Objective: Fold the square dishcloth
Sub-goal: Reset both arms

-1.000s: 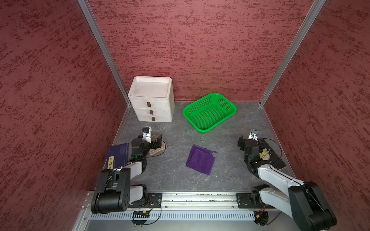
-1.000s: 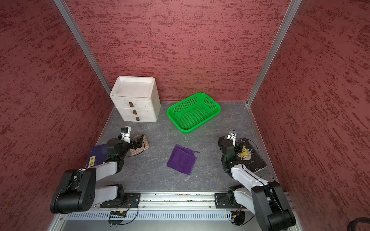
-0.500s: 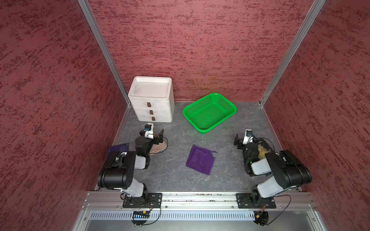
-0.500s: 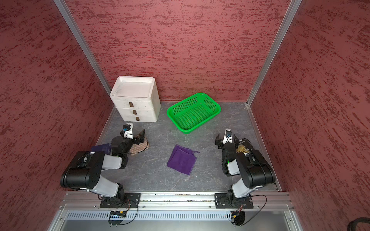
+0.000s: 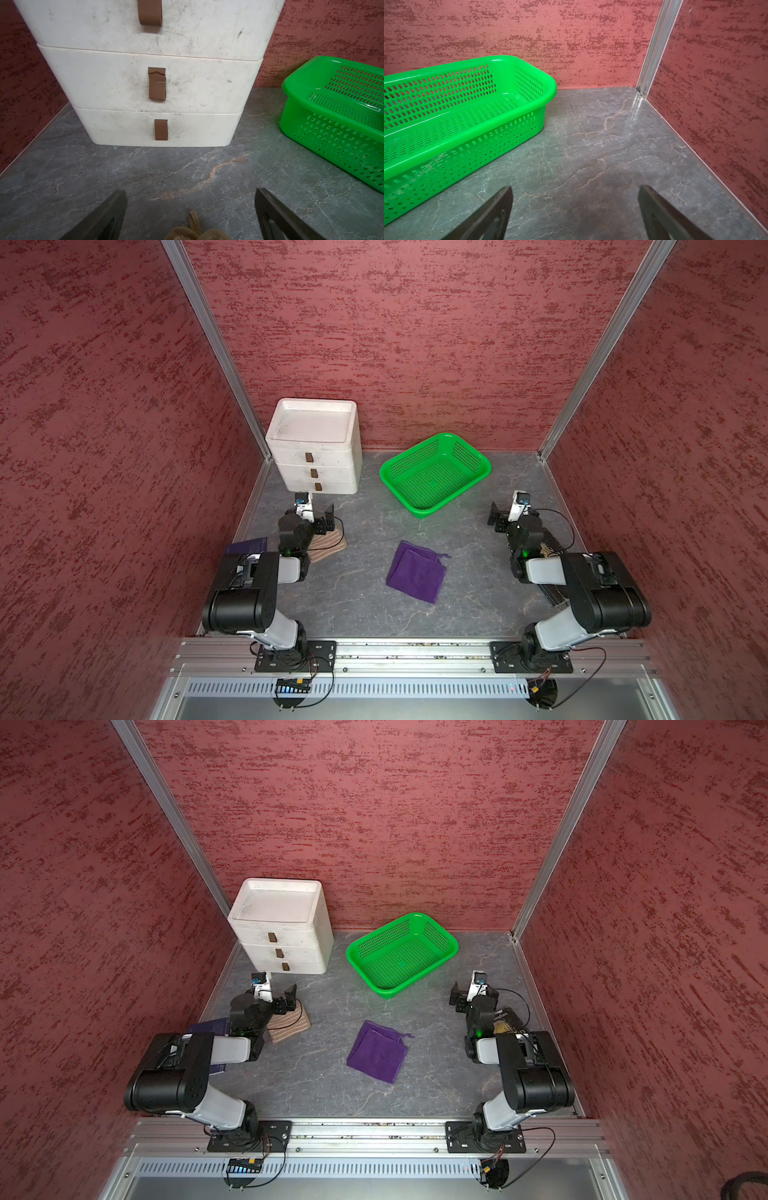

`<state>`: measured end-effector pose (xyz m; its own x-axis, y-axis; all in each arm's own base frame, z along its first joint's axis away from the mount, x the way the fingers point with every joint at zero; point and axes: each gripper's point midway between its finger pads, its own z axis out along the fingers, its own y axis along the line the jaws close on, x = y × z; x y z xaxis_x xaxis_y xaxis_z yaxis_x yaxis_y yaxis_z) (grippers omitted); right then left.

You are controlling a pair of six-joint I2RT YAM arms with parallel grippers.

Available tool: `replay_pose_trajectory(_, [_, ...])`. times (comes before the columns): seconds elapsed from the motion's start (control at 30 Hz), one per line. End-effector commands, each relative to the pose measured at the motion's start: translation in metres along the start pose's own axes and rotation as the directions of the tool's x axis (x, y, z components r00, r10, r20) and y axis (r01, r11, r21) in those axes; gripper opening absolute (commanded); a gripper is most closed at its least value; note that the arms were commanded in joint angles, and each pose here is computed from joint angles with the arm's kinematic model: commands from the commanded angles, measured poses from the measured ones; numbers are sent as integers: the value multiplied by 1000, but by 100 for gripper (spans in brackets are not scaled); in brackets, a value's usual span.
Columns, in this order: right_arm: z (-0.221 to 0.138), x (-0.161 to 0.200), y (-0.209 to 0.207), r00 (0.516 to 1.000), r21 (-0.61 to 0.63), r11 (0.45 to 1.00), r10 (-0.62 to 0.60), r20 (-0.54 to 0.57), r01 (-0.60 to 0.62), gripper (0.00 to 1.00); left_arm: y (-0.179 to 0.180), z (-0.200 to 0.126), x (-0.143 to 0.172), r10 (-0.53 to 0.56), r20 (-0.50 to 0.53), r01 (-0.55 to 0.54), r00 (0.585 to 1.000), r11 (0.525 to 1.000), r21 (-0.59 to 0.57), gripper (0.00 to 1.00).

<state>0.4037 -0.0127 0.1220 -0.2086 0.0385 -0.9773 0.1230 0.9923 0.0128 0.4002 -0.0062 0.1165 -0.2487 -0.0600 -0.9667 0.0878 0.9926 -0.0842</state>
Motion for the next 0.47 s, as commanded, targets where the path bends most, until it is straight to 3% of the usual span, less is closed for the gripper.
replay_pose_trajectory(0.0, [-2,4,3,1000,-19,1000,10,-13,-10,99,1,-1,-2,-11,3,11,1000,1000,-2,100])
replay_pose_trajectory(0.43, [-2,4,2,1000,-18,1000,10,-13,-10,99,1,-1,-2,-11,3,11,1000,1000,-2,100])
